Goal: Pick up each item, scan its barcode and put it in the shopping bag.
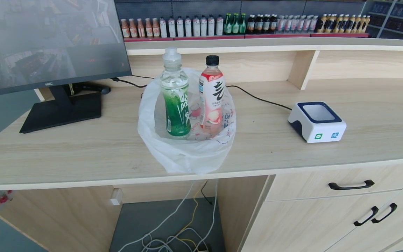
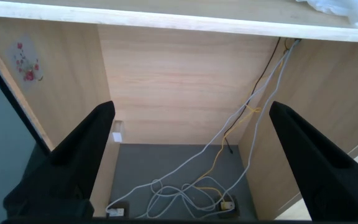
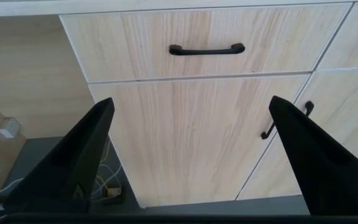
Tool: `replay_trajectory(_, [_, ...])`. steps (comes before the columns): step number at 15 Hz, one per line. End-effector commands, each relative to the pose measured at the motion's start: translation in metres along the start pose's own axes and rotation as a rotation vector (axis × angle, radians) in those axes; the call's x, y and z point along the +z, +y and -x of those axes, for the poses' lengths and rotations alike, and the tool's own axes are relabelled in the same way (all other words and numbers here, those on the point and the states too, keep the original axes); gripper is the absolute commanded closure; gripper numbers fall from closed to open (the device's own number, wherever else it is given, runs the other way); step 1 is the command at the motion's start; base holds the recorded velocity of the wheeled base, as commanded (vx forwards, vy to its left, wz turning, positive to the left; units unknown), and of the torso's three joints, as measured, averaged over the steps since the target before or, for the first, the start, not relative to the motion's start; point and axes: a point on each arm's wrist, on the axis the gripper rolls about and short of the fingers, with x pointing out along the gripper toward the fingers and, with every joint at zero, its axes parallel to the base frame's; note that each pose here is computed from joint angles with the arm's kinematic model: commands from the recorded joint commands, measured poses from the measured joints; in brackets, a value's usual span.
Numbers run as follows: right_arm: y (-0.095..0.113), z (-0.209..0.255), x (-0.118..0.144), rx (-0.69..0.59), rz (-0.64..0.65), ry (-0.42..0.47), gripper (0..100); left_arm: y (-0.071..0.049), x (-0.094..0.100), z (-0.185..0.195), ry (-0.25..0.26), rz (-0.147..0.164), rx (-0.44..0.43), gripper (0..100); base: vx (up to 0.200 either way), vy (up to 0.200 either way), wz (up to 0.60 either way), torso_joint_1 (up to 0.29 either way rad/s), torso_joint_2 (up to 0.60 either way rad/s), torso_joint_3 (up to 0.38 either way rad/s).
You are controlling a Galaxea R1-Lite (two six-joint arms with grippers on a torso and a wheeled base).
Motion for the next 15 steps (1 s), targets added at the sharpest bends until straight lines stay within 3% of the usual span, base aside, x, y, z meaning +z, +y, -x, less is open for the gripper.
replay_trajectory(1, [0.0, 0.0, -0.0001, 0.0, 0.0, 0.0, 0, 0.0, 0.0, 0.0, 0.0, 0.001, 0.001, 0, 0.0, -0.2, 0.0, 0.002, 0.0, 0.002])
replay_trajectory(15, [0.0, 0.0, -0.0001, 0.0, 0.012, 0.0, 0, 0.0, 0.0, 0.0, 0.0, -0.002, 0.001, 0, 0.0, -0.2, 0.0, 0.004, 0.0, 0.003])
